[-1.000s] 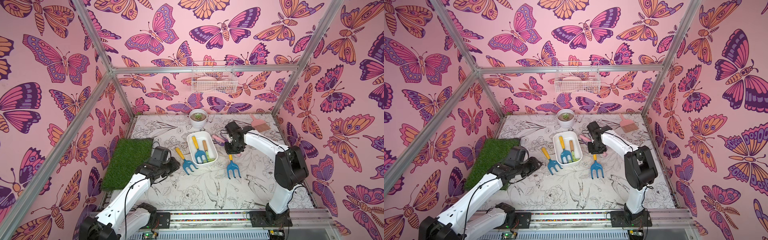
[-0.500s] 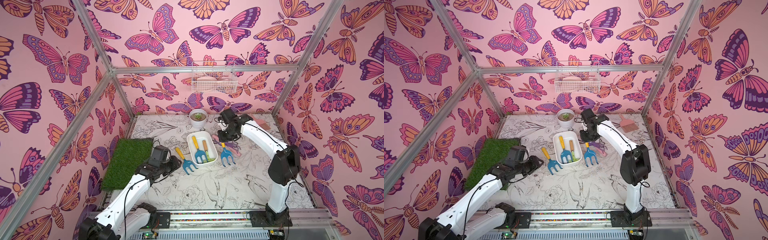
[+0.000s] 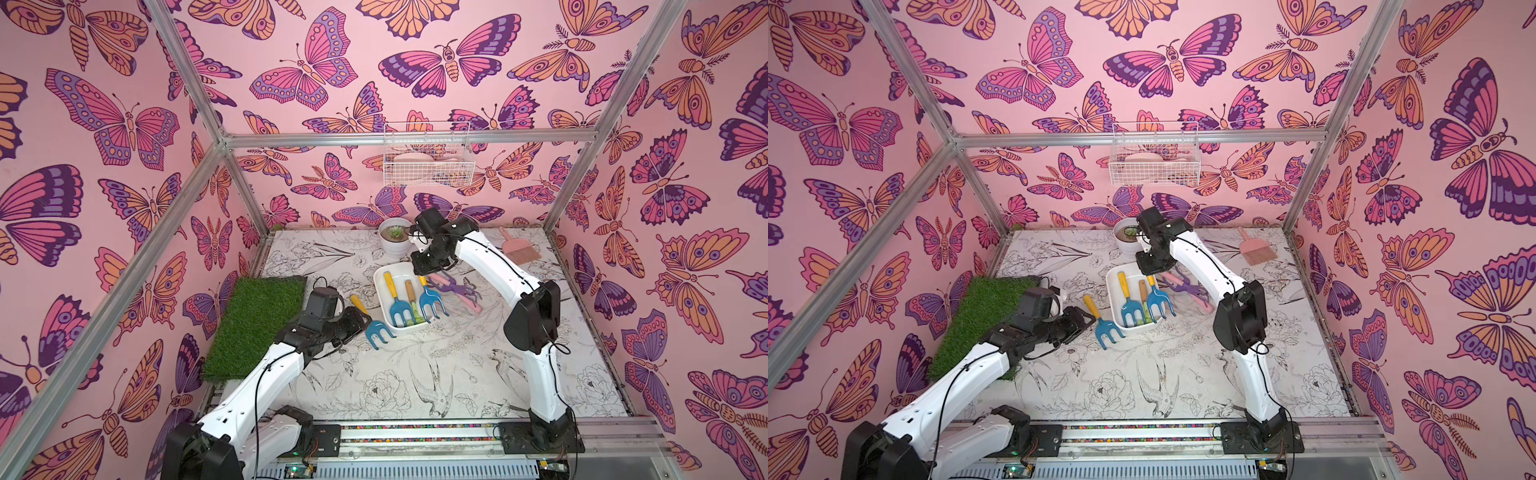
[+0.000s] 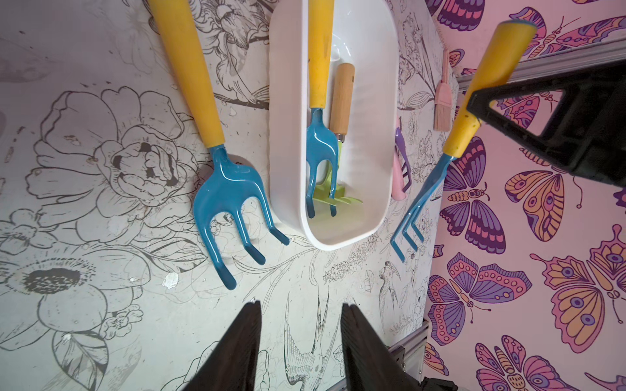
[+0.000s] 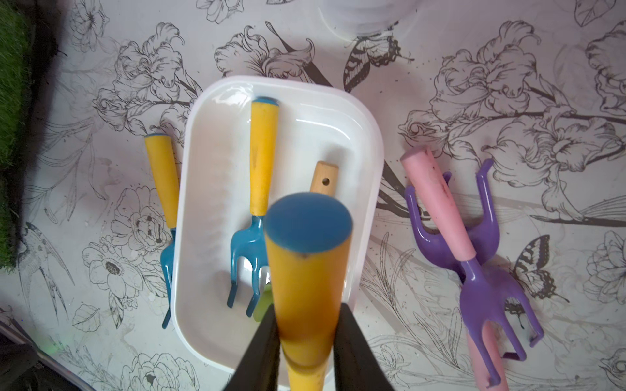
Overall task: Put the rake into the storage box
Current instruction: Place the rake in the storage box.
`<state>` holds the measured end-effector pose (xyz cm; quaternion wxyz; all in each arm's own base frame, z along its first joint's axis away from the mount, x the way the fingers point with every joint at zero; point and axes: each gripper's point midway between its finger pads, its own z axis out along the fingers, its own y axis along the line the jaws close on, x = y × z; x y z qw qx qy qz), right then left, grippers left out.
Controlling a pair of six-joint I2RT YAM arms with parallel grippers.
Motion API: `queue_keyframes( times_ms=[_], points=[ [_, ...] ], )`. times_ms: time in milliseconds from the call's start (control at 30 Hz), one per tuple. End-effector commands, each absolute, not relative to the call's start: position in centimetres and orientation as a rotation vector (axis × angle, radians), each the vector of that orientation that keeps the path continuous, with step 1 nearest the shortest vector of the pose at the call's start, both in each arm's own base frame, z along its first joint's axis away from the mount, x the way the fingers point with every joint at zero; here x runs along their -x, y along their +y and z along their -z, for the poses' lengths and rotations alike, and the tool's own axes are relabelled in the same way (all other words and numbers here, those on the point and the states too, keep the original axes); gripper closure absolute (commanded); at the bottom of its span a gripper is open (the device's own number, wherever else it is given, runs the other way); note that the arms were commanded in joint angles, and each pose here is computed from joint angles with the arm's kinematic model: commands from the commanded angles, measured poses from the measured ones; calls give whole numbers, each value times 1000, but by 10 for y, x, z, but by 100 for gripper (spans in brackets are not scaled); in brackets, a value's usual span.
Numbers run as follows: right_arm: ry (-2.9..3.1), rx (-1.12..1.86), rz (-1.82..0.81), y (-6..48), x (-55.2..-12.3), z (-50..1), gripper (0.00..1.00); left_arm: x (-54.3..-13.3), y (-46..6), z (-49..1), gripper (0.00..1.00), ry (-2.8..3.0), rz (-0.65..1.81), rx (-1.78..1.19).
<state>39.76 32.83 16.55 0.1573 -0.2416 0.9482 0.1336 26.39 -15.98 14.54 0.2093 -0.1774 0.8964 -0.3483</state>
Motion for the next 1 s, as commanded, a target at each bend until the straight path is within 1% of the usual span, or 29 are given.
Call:
queue_keyframes(
  times_ms=[0, 300, 500, 967],
  points=[
    [2742, 698, -392, 335, -397, -159, 100, -269, -161, -155, 56, 2464, 1003, 473],
    [2727, 670, -432, 353, -412, -147, 100, -269, -151, -150, 55, 2457, 1001, 511],
    [2742, 654, -475, 363, -415, -140, 100, -272, -146, -149, 56, 2461, 1005, 524],
    [2823, 622, -424, 359, -413, -105, 100, -272, -134, -141, 56, 2458, 995, 579]
  ],
)
